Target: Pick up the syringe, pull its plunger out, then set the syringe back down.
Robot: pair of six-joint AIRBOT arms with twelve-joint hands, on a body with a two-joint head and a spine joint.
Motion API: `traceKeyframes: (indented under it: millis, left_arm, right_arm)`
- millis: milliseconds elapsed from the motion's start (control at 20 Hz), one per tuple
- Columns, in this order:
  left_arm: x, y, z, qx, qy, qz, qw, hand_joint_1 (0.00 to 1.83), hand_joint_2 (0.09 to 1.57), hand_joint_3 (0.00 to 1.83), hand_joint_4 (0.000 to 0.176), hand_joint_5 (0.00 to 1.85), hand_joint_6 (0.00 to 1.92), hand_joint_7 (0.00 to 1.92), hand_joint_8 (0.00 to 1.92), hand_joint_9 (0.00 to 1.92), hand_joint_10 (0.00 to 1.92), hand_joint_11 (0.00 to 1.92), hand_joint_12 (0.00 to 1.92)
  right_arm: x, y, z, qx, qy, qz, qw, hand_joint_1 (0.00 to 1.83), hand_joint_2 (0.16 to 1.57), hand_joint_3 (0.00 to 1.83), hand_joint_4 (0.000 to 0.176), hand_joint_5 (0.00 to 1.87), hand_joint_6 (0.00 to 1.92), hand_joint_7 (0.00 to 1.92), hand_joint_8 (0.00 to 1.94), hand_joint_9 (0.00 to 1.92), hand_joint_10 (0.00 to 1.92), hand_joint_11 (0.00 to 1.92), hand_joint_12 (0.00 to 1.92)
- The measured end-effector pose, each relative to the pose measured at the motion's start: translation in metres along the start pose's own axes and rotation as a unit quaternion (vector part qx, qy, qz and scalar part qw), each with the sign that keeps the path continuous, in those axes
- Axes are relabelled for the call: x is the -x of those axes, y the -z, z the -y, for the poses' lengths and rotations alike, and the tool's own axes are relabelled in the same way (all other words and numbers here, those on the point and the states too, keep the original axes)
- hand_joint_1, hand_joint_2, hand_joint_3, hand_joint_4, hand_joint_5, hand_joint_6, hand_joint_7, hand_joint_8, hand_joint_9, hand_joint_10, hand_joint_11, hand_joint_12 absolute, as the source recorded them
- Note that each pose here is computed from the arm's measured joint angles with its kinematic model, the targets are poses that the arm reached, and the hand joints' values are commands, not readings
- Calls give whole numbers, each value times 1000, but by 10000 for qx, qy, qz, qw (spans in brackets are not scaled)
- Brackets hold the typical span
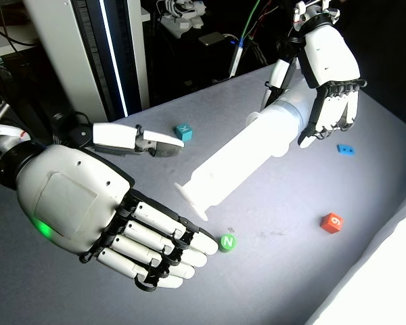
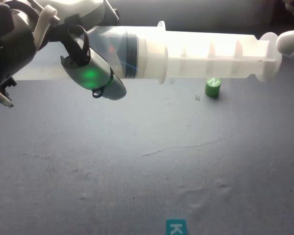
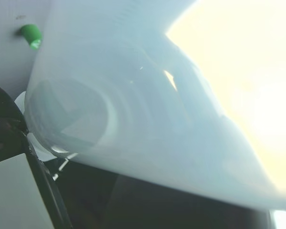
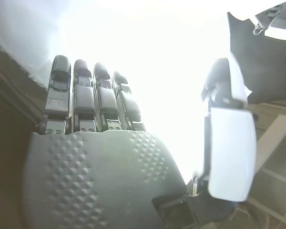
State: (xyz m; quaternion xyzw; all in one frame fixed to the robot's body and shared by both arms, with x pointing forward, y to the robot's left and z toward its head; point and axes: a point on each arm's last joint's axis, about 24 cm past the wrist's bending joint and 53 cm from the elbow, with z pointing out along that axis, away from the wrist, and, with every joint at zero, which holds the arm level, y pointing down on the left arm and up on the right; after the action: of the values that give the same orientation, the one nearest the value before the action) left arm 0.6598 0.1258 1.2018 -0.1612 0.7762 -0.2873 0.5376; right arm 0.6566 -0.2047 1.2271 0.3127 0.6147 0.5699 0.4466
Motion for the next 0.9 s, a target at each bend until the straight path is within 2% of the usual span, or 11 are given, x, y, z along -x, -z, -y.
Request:
traceKeyframes:
  millis: [150,200,250,300,350,400,450,500,650,900]
  left_arm:
    - [-4,-1,-2,-19,-27,-60,10000,1378,1108,0,0,1074,585,971,1153,855,1296,503,1376]
    - [-5,-2,-5,1,-38,-81,10000,1298,1083,0,0,1164,476,1000,1177,892,1105,493,1351]
    - [-7,-2,-7,-12,-31,-56,10000,1287,1068,0,0,1234,333,1020,1170,936,1062,506,1365]
    - [-7,-2,-8,-13,-29,-55,10000,1359,1106,0,0,1106,514,961,1180,861,1269,477,1390]
    - [-10,-3,-10,-39,-42,-65,10000,1372,1129,0,0,1031,643,922,1223,815,1362,462,1414]
    - [-12,-2,-11,-57,-64,-75,9999,1372,1130,0,0,1029,654,920,1233,815,1352,460,1415]
    - [-17,-2,-14,-60,-44,-120,9999,1297,1091,0,0,1124,537,1002,1182,889,1133,474,1386]
    - [-24,-2,-18,-56,-3,-194,9998,1280,1081,0,0,1141,522,1014,1167,895,1049,455,1386]
    - [-35,-2,-28,-56,15,-278,9996,1282,1072,0,0,1215,357,1014,1187,923,1052,503,1361]
    - [-49,-1,-48,0,180,-369,9992,1279,1077,0,0,1185,414,1009,1196,928,1038,515,1336]
  right_arm:
    - [-1,1,3,-40,-1,-6,10000,369,951,0,0,10,2,34,1,37,2,0,99]
    - [-1,1,5,-60,13,-16,10000,320,956,1,0,1,0,17,1,13,1,0,19]
    - [-2,2,7,-83,19,-21,10000,232,934,0,0,20,7,30,7,21,6,0,3]
    - [-2,2,7,-85,12,-16,10000,176,928,0,0,44,15,49,13,38,12,9,5]
    - [-2,2,8,-88,14,-17,10000,149,926,0,0,50,2,52,1,42,3,3,4]
    - [-2,2,8,-86,17,-19,10000,162,932,1,0,46,0,44,0,31,0,0,0]
    - [-2,2,7,-68,16,-14,10000,179,938,3,0,51,3,48,2,27,0,0,0]
    - [-1,2,6,-59,17,-10,10000,186,935,1,0,58,5,52,4,28,0,0,0]
    - [-2,2,7,-60,18,-15,10000,170,942,4,0,67,6,66,7,45,7,3,1]
    - [-2,2,7,-63,22,-15,10000,180,988,16,0,75,6,68,6,48,7,0,0]
